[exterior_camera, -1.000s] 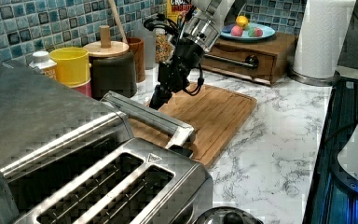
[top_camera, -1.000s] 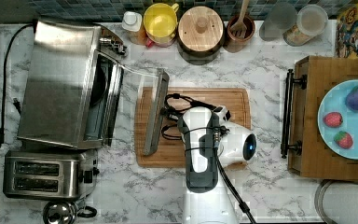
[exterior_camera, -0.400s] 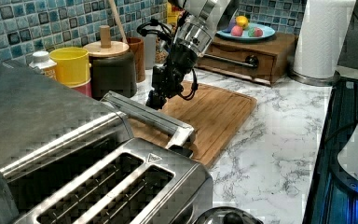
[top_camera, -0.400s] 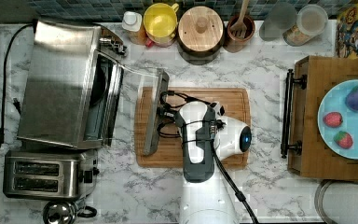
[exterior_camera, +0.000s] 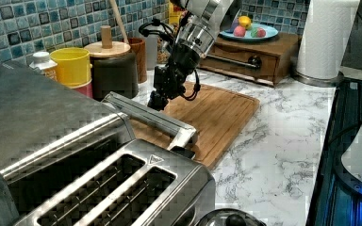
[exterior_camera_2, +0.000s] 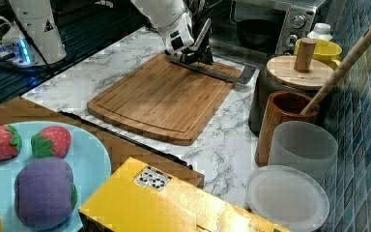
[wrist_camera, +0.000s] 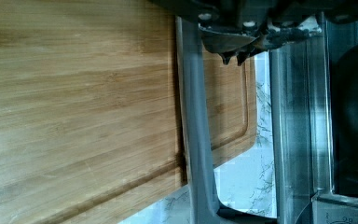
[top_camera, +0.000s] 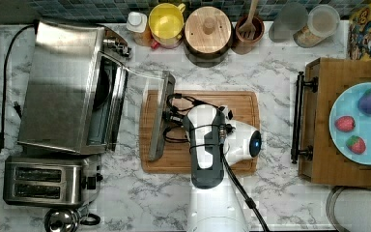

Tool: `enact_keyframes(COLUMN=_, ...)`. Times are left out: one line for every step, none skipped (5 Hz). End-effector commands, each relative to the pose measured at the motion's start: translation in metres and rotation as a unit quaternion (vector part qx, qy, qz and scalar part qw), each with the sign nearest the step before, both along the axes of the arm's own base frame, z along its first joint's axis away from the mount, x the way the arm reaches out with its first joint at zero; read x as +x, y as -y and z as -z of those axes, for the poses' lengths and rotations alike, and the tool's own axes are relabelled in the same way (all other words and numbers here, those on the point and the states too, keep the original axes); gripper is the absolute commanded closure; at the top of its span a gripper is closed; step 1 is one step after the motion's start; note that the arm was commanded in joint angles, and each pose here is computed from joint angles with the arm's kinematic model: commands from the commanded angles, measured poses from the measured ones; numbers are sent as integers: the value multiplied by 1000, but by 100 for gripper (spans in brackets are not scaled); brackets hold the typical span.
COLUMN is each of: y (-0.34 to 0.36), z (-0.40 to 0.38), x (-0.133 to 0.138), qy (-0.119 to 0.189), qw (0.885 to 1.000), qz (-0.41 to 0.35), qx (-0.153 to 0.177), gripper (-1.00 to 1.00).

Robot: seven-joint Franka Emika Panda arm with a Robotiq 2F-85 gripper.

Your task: Close the oven.

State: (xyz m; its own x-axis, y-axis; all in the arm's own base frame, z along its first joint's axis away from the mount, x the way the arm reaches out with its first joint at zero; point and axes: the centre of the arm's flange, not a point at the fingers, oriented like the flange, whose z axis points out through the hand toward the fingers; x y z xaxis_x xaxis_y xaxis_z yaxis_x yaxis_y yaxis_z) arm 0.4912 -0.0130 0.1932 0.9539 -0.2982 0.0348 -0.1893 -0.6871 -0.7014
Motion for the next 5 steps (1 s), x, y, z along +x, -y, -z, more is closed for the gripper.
enact_keyframes(y=-132, z=-144, x=51, qy=92, qw=989, qz=-101, qx=55, gripper=100)
enact_keyframes(y=-177, z=-175, x=49, qy=111, qw=983, qz=-143, qx=25, gripper=100)
enact_keyframes(y=-215, z=-191, x=45, qy=122, qw=982, qz=-147, qx=-10, gripper=100)
enact_keyframes(y=-234, z=-208, x=46, qy=116, qw=980, qz=-156, qx=-34, gripper=100)
enact_keyframes(y=-251, z=-228, x=44, qy=124, qw=978, qz=-157, qx=-53, gripper=100)
